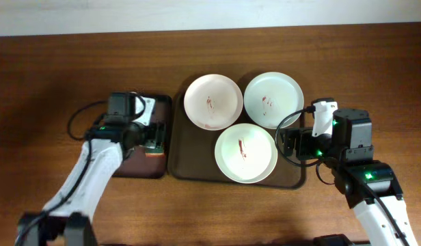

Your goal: Clean dirty plates on tray and stack at the side

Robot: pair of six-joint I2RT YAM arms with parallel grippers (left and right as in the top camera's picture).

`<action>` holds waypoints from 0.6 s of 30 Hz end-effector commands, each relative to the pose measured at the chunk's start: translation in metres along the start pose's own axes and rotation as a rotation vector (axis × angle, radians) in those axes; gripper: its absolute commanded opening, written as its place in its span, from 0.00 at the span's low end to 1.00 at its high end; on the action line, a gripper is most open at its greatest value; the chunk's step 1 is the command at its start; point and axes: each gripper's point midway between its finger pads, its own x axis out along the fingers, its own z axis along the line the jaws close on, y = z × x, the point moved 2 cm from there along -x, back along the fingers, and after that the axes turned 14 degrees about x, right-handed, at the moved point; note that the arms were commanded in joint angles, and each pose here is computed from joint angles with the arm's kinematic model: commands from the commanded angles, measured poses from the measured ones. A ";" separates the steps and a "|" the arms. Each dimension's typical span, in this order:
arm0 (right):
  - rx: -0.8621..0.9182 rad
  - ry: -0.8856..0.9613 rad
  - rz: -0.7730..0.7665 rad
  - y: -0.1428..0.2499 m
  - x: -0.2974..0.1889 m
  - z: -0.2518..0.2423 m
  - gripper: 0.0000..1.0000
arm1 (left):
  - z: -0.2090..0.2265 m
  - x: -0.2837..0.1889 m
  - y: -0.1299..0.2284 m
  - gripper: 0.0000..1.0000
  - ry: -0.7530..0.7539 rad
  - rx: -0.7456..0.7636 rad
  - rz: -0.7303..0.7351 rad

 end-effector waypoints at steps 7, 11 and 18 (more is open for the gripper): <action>-0.005 -0.024 -0.012 -0.006 -0.004 0.008 0.99 | -0.005 0.040 0.017 0.51 0.029 -0.038 0.115; -0.005 -0.024 -0.011 -0.006 -0.004 0.007 0.99 | 0.000 0.050 0.025 0.50 0.002 -0.039 0.153; -0.005 -0.023 -0.010 -0.006 -0.004 0.007 0.99 | 0.002 0.052 0.024 0.40 -0.007 -0.038 0.148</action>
